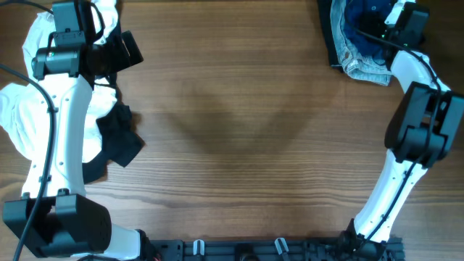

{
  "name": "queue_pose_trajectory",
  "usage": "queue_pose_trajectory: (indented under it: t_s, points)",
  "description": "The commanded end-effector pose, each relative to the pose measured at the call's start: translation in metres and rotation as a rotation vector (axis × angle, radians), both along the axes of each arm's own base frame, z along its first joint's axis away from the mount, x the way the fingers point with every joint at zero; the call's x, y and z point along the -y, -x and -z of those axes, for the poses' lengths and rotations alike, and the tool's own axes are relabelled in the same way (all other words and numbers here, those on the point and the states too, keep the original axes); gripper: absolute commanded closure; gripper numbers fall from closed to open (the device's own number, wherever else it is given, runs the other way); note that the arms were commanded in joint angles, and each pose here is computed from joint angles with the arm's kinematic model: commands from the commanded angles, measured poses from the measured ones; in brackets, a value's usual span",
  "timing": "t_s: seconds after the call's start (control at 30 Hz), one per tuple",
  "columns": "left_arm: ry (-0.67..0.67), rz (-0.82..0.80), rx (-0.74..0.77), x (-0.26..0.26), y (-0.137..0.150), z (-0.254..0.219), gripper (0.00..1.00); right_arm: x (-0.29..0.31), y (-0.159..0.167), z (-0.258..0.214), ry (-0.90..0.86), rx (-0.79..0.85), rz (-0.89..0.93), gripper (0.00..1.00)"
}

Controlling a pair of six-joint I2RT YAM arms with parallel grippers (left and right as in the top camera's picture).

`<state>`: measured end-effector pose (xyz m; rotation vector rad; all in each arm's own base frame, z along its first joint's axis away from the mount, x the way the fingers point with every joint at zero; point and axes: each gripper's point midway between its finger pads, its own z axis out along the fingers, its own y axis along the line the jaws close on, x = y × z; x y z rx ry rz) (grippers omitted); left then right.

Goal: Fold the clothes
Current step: 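Open the right gripper and release the bundle on the jeans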

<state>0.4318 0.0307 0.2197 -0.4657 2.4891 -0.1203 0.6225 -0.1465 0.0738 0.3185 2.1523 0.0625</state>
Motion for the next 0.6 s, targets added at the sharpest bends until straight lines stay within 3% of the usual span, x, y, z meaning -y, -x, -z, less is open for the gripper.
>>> queue_pose_trajectory:
  t_s: [0.0,0.1,0.27,0.57]
  points:
    - [0.001,0.007,-0.008,-0.002,-0.001,0.003,0.0,-0.004,0.011,-0.09,0.068,0.105,0.022,0.0]
    - [0.001,0.007,-0.009,-0.002,-0.001,0.003,0.0,-0.003,0.026,-0.176,0.142,0.235,0.029,0.0]
    - [0.001,0.007,-0.009,-0.002,-0.001,0.003,0.0,-0.022,0.08,-0.304,0.201,0.408,0.006,0.0]
    - [0.001,0.007,-0.009,-0.002,-0.001,0.003,0.0,-0.14,0.189,-0.377,0.0,0.442,-0.461,0.0]
